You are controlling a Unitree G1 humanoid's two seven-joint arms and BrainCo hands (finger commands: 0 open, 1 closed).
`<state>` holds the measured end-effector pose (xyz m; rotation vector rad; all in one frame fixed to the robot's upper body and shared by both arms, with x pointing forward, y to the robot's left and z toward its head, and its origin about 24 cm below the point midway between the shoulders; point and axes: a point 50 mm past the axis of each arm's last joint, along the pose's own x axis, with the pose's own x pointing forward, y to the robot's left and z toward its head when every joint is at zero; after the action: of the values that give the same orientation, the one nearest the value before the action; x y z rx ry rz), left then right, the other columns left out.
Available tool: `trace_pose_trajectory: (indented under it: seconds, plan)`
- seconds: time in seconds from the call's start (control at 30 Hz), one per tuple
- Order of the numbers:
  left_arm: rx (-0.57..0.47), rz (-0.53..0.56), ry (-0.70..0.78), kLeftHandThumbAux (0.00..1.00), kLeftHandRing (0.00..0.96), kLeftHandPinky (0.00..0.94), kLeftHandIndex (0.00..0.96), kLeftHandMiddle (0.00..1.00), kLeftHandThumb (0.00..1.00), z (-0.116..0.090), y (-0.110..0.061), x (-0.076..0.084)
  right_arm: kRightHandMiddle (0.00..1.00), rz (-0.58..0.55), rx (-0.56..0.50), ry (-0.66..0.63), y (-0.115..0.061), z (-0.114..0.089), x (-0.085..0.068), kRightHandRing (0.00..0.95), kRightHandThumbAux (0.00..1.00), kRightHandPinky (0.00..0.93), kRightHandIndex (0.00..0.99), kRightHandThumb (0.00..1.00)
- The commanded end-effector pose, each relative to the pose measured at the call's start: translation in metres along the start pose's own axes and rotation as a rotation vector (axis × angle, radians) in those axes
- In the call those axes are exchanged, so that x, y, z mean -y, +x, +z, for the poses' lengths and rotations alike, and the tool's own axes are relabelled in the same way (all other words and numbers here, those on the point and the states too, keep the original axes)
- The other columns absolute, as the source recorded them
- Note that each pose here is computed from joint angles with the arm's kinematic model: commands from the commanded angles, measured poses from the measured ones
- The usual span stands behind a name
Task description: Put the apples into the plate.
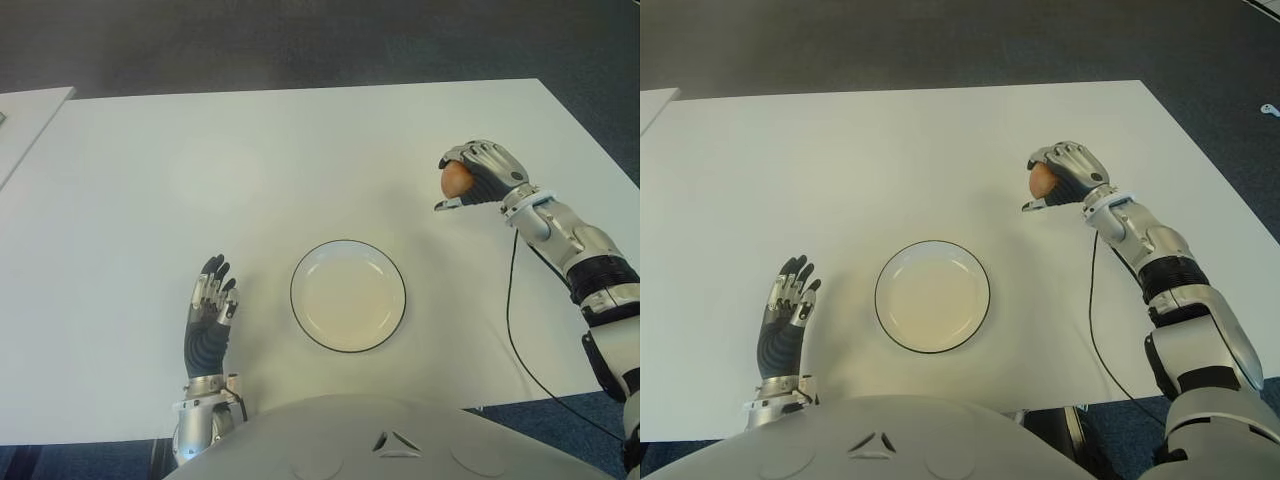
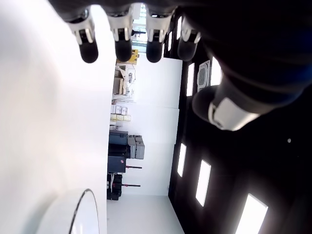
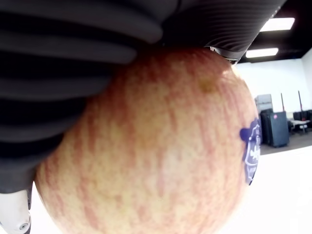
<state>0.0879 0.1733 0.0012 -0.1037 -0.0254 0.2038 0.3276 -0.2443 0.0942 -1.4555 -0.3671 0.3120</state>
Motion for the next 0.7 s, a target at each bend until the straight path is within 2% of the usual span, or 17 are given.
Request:
trace_pose_trajectory:
  seconds: [0.03,0.2,0.43,0.57,0.7]
  plan:
    - [-0.018,0.01,-0.005,0.579,0.0,0.0,0.044,0.0,0.12,-0.003,0.0,0.001,0.512,0.001,0.004,0.017,-0.002,0.003,0.003,0.507,0.663,0.458,0.404,0.993]
    - [-0.015,0.01,-0.005,0.581,0.0,0.0,0.043,0.0,0.115,-0.003,0.0,0.001,0.539,0.008,0.013,0.017,-0.002,0.007,0.006,0.553,0.661,0.438,0.424,0.999]
    - [-0.014,0.016,-0.016,0.586,0.0,0.0,0.046,0.0,0.119,-0.004,0.001,0.0,0.535,0.012,0.052,0.009,-0.003,0.015,0.009,0.553,0.66,0.442,0.423,1.0]
    - [-0.015,0.018,-0.017,0.582,0.0,0.0,0.048,0.0,0.123,-0.004,0.001,0.0,0.525,0.003,0.109,0.014,-0.006,0.032,0.006,0.541,0.66,0.447,0.416,1.0]
    - [-0.015,0.018,-0.017,0.581,0.0,0.0,0.047,0.0,0.129,-0.004,0.001,-0.001,0.521,-0.007,0.213,0.023,-0.011,0.064,0.01,0.535,0.662,0.44,0.413,1.0]
